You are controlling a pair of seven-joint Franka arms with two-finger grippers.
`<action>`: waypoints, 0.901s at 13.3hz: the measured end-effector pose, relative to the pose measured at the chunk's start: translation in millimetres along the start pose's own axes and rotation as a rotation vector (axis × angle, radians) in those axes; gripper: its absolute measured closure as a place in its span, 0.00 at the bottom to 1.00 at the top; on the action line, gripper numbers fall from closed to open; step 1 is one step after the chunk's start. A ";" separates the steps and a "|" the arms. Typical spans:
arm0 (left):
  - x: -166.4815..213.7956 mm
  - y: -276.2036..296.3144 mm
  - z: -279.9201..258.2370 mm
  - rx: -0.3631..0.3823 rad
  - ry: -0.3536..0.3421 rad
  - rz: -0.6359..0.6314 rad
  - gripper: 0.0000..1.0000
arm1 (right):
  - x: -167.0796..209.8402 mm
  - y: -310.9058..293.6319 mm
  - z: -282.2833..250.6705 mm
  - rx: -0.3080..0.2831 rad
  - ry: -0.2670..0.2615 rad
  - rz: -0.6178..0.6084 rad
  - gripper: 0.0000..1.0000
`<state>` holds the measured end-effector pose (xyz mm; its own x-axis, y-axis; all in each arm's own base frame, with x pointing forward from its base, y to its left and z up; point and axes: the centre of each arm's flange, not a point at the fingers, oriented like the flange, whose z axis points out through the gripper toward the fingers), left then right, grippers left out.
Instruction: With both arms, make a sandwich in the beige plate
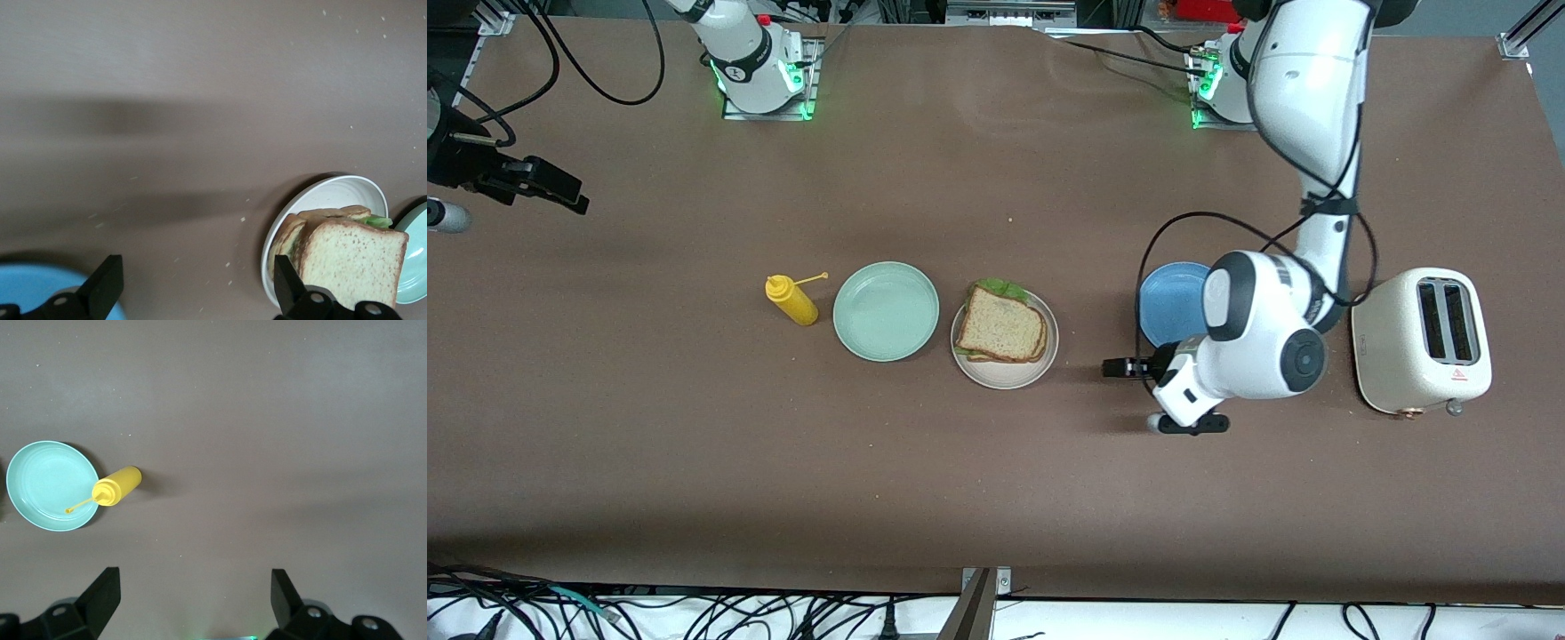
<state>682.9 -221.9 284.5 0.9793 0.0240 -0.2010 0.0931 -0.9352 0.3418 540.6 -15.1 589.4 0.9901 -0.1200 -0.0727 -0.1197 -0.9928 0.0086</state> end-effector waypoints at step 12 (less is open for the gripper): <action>-25.0 -151.1 -180.5 0.363 -0.029 -0.006 0.00 | 2.4 -1.5 -2.0 0.000 0.004 -0.002 0.00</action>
<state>676.8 -17.5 403.6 0.9730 0.0244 -0.2294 0.0235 -0.9997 -0.0067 543.2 -13.9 591.2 0.9907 -0.1178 -0.0686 -0.1175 -0.9930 0.0084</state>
